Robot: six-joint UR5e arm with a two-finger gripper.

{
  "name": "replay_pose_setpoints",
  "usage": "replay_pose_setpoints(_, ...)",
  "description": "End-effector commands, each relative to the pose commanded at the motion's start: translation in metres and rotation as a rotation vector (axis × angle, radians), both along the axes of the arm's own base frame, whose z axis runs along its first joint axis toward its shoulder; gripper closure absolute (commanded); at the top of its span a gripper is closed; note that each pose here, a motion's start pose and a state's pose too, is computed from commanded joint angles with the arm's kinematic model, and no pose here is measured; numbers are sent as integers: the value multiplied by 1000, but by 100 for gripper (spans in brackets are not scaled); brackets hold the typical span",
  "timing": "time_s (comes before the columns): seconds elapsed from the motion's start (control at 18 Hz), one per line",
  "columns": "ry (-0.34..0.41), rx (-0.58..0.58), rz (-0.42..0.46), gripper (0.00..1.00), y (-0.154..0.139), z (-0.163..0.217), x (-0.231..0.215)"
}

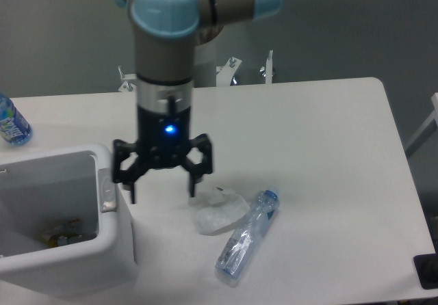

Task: Open the trash can
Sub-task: 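Raise the gripper away from the opened trash can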

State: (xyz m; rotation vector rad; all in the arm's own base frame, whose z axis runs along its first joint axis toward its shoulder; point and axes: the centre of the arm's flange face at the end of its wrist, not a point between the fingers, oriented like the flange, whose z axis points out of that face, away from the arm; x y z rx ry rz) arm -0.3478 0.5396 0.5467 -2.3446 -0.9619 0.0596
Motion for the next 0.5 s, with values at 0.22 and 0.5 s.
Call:
replay_pose_setpoints(0.22, 84, -145, -67, 0, -36, -13, -31)
replay_pose_setpoints(0.5, 153, -402, -250, 0, -75, -37, -64)
